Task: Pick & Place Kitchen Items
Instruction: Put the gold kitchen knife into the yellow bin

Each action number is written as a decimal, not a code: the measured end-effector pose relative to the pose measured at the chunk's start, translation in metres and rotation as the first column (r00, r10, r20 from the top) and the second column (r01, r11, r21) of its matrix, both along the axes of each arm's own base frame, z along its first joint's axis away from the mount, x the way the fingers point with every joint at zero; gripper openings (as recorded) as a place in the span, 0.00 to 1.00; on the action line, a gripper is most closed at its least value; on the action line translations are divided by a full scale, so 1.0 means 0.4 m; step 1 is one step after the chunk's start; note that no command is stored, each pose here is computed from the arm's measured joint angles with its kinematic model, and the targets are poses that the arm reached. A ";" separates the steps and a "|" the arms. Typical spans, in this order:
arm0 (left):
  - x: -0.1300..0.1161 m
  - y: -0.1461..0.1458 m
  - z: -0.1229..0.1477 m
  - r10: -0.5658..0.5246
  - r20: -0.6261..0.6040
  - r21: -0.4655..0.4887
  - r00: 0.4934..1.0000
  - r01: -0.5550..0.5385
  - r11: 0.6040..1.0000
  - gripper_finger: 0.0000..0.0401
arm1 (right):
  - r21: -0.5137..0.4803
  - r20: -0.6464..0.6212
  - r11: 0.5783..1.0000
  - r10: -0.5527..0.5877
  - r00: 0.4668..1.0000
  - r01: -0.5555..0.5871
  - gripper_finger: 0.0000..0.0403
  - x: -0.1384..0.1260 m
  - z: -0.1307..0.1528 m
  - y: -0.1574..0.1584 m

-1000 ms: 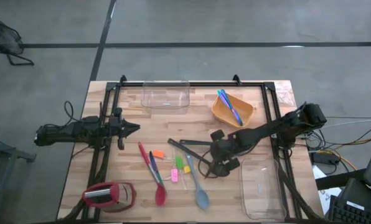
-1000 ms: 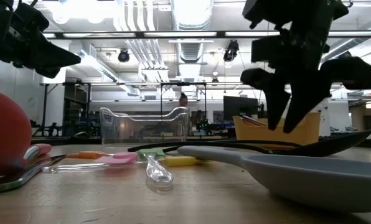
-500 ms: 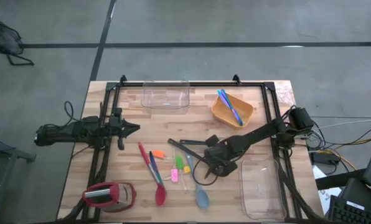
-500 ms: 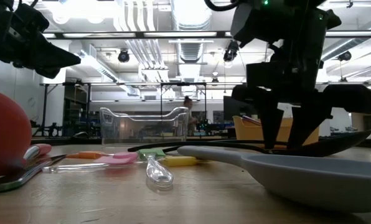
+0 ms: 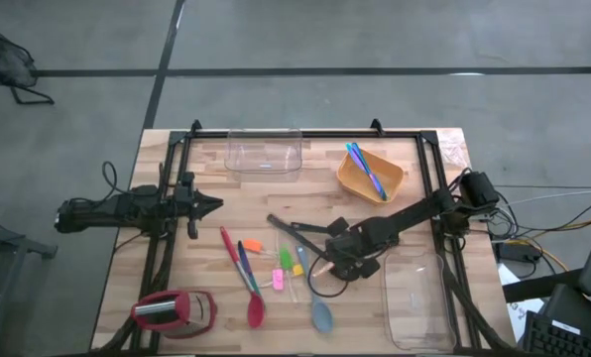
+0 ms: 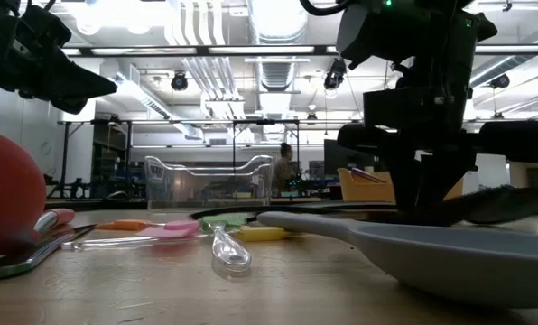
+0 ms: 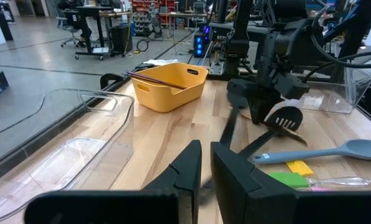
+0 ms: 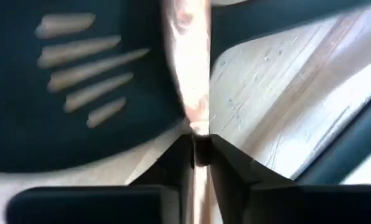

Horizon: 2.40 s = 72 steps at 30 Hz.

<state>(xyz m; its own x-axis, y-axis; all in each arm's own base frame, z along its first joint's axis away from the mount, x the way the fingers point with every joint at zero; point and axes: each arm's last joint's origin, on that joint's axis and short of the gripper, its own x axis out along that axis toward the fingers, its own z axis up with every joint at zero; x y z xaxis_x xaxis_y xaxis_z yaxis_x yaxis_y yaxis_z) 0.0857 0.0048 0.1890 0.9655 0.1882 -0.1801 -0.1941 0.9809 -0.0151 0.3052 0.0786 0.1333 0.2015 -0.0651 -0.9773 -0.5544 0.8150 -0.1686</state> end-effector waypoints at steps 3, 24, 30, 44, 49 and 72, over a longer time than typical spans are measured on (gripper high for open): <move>0.000 0.000 0.000 0.000 0.000 0.000 1.000 0.000 1.000 0.11 | -0.001 0.012 1.000 -0.004 1.000 0.004 0.07 0.006 0.004 0.001; 0.000 0.000 0.000 0.000 0.000 0.000 1.000 0.000 1.000 0.11 | -0.023 -0.008 0.999 -0.025 1.000 0.025 0.10 0.046 0.095 0.000; 0.000 0.000 0.000 0.000 -0.001 0.000 1.000 0.000 1.000 0.11 | 0.054 0.037 0.998 -0.034 0.999 0.032 0.09 0.063 0.109 0.007; 0.000 0.000 0.000 0.000 -0.001 0.000 1.000 0.000 1.000 0.11 | 0.136 0.144 0.991 -0.035 0.989 0.015 0.09 0.086 0.107 0.016; 0.000 0.000 0.000 0.000 -0.001 0.000 1.000 0.000 1.000 0.11 | 0.153 0.219 0.988 -0.014 0.976 -0.021 0.09 0.103 0.115 0.020; 0.000 0.000 -0.003 0.000 -0.011 0.000 1.000 0.000 1.000 0.11 | 0.380 0.259 0.718 -0.688 0.678 0.583 0.09 0.094 0.294 -0.227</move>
<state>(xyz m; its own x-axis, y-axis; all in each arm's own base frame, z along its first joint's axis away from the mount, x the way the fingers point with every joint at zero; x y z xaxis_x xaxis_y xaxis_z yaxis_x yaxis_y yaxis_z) 0.0856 0.0048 0.1880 0.9634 0.1883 -0.1906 -0.1942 0.9809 -0.0128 0.3429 -0.0120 0.2508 0.5357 -0.0806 -0.8405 0.1743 0.9845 0.0167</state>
